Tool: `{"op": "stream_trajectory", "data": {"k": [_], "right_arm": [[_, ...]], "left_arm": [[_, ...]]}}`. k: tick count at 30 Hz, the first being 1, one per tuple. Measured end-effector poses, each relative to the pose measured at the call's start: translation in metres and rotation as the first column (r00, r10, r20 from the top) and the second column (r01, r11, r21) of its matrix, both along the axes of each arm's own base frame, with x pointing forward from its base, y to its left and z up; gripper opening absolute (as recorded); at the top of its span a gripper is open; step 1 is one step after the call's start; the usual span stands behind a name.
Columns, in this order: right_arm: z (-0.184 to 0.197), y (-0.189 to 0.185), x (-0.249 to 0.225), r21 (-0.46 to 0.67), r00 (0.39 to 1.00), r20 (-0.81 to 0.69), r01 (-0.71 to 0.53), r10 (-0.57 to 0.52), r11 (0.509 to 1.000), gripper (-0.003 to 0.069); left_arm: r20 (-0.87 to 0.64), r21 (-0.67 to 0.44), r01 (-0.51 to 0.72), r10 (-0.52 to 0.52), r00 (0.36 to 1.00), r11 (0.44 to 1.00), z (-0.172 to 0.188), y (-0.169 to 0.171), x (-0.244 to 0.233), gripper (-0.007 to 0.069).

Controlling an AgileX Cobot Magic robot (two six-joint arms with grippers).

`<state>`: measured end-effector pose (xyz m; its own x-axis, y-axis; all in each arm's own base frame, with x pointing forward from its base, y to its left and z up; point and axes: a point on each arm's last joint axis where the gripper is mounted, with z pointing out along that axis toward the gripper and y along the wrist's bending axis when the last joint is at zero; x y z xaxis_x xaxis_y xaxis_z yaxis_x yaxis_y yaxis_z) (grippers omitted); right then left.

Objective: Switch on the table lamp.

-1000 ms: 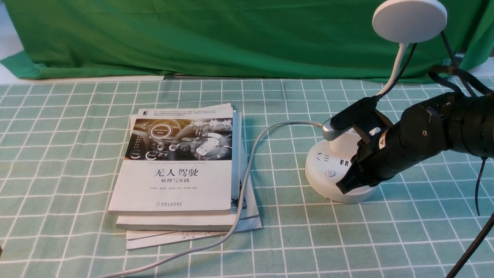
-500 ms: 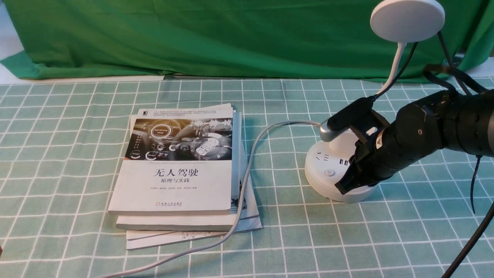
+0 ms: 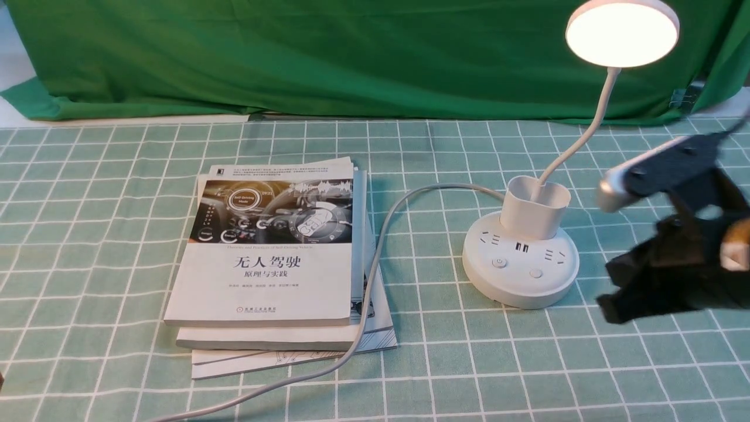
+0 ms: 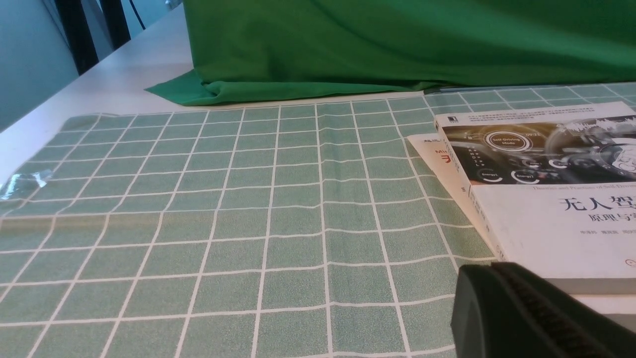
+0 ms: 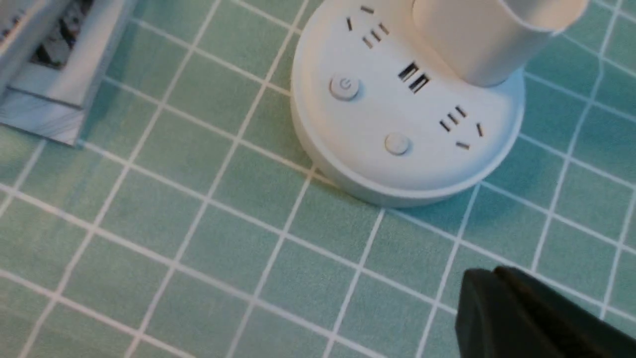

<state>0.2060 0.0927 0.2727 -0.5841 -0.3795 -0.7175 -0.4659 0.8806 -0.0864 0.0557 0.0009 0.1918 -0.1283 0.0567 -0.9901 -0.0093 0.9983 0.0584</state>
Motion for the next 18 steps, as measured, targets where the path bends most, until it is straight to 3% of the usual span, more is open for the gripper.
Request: {"op": "stream_trajectory", "data": {"k": [3, 9, 18], "right_arm": [[0.014, -0.011, -0.025, 0.061, 0.993, 0.119, -0.002, -0.006, 0.998, 0.004], [0.049, -0.043, -0.095, 0.228, 0.92, 0.387, -0.026, -0.066, 0.973, 0.0054], [0.064, -0.065, -0.142, 0.382, 0.846, 0.509, -0.058, -0.158, 0.922, 0.0077]], "left_arm": [[0.0, -0.006, 0.0, 0.0, 1.0, 1.0, 0.0, 0.0, 0.0, 0.0021], [0.0, -0.006, 0.0, 0.0, 1.0, 1.0, 0.0, 0.0, 0.0, 0.0021], [0.0, -0.006, 0.0, 0.0, 1.0, 1.0, 0.0, 0.0, 0.0, 0.0021]]}}
